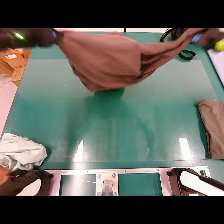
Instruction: Fold the shirts.
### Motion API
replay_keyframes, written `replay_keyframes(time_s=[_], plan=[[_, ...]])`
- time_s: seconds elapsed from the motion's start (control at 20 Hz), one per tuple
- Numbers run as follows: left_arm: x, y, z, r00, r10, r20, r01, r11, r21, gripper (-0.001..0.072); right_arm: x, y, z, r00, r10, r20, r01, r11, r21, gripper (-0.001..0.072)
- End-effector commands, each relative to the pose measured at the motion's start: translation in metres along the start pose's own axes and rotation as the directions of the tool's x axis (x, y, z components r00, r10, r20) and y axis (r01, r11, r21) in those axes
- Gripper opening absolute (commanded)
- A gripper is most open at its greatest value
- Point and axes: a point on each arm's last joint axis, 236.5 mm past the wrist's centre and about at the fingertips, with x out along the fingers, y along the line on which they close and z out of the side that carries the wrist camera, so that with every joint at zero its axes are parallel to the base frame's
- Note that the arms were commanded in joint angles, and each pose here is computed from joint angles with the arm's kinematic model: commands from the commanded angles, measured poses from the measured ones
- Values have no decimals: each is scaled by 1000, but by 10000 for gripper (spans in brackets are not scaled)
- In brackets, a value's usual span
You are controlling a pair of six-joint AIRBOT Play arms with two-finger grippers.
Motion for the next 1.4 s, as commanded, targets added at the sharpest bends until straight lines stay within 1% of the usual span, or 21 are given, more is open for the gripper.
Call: replay_keyframes(time_s=[0.0, 0.1, 0.15, 0.2, 0.3, 0.4, 0.45, 0.55, 0.65, 0.7, 0.75, 0.85, 0.9, 1.0, 1.05, 1.1, 1.15, 1.2, 1.3, 1.35], plan=[[-93, -88, 49, 990, -96, 106, 75, 979, 190, 21, -98, 121, 38, 971, 70, 228, -11, 968, -251, 15], [-122, -112, 59, 985, -113, 130, 75, 961, 267, 22, -137, 173, 44, 943, 112, 313, 9, 933, -361, 15], [-133, -117, 62, 985, -98, 143, 53, 954, 295, 22, -152, 191, 47, 926, 128, 354, 25, 918, -396, 15], [-140, -114, 66, 986, -66, 153, 14, 948, 317, 21, -166, 204, 51, 908, 133, 397, 50, 907, -418, 15], [-151, -89, 79, 977, 67, 201, -130, 939, 318, 21, -181, 205, 60, 879, 91, 467, 132, 896, -424, 15], [-152, -57, 88, 954, 190, 233, -257, 918, 303, 21, -176, 172, 56, 892, -32, 451, 210, 913, -350, 16], [-142, -44, 86, 953, 218, 211, -275, 913, 300, 21, -164, 149, 47, 911, -88, 403, 226, 924, -309, 16], [-102, -13, 74, 963, 241, 124, -267, 924, 273, 21, -128, 98, 17, 950, -156, 270, 217, 952, -216, 16], [-42, 30, 49, 967, 253, 2, -247, 943, 222, 21, -86, 35, -32, 972, -207, 110, 215, 974, -75, 16], [-9, 49, 31, 969, 236, -67, -221, 958, 182, 21, -66, 2, -63, 974, -225, 30, 225, 974, 4, 16], [29, 65, 8, 971, 191, -146, -174, 977, 126, 22, -44, -36, -100, 968, -244, -52, 248, 964, 94, 16], [105, 82, -45, 962, 48, -268, -41, 999, 29, 22, -7, -103, -183, 942, -279, -186, 319, 917, 241, 16], [141, 88, -76, 947, -17, -321, 8, 1000, -30, 22, 6, -130, -224, 923, -297, -243, 364, 879, 307, 16], [194, 102, -142, 902, -82, -424, 26, 990, -136, 23, 30, -167, -299, 886, -302, -352, 434, 808, 398, 16], [212, 108, -175, 873, -99, -478, 2, 980, -199, 38, 39, -179, -325, 868, -292, -401, 459, 782, 423, 16], [220, 116, -198, 849, -110, -517, -30, 967, -254, 310, 45, -187, -341, 853, -272, -445, 472, 766, 438, 16], [220, 123, -211, 831, -109, -546, -67, 954, -292, 529, 51, -192, -348, 844, -256, -472, 477, 760, 441, 16], [213, 128, -215, 814, -105, -572, -95, 947, -308, 552, 56, -196, -349, 838, -241, -490, 474, 767, 434, 16], [181, 137, -215, 756, -123, -643, -132, 933, -334, 551, 63, -196, -338, 841, -222, -494, 455, 784, 422, 16], [162, 141, -216, 716, -137, -685, -162, 921, -354, 496, 65, -197, -329, 847, -227, -480, 447, 792, 415, 16]])
